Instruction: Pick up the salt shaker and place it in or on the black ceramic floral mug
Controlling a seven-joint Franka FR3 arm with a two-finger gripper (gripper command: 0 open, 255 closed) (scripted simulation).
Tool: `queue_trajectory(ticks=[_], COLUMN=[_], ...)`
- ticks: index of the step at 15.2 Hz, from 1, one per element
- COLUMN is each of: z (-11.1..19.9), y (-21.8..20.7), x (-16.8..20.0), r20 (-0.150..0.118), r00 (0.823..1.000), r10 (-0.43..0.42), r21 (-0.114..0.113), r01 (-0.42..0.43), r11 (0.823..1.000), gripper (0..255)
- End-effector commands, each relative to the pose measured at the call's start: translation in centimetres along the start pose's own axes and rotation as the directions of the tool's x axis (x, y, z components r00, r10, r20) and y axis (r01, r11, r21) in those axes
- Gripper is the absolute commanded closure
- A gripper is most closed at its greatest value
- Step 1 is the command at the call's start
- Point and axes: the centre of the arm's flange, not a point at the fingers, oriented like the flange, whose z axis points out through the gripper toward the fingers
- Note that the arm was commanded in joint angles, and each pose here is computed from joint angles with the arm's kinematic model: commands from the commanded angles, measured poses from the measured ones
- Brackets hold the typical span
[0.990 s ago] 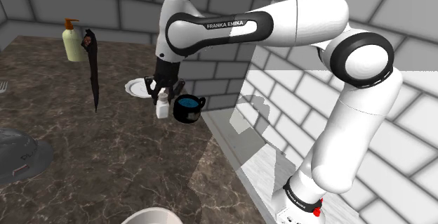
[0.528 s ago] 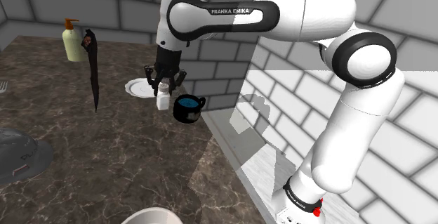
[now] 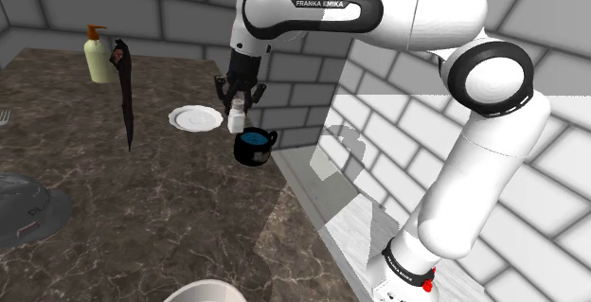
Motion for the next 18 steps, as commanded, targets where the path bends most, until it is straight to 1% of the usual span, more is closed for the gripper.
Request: queue_trajectory(ticks=[1,9,18], z=[-0.4,-2.6,2.1], y=[2.3,11.0,11.5], x=[1.5,7.4,7.8], r20=[0.000,0.000,0.000], r00=[1.000,1.000,1.000], r10=[-0.001,-0.001,-0.001], r21=[0.000,0.000,0.000], r01=[0.001,0.001,0.001], r11=[1.000,1.000,1.000], gripper=[255,255,255])
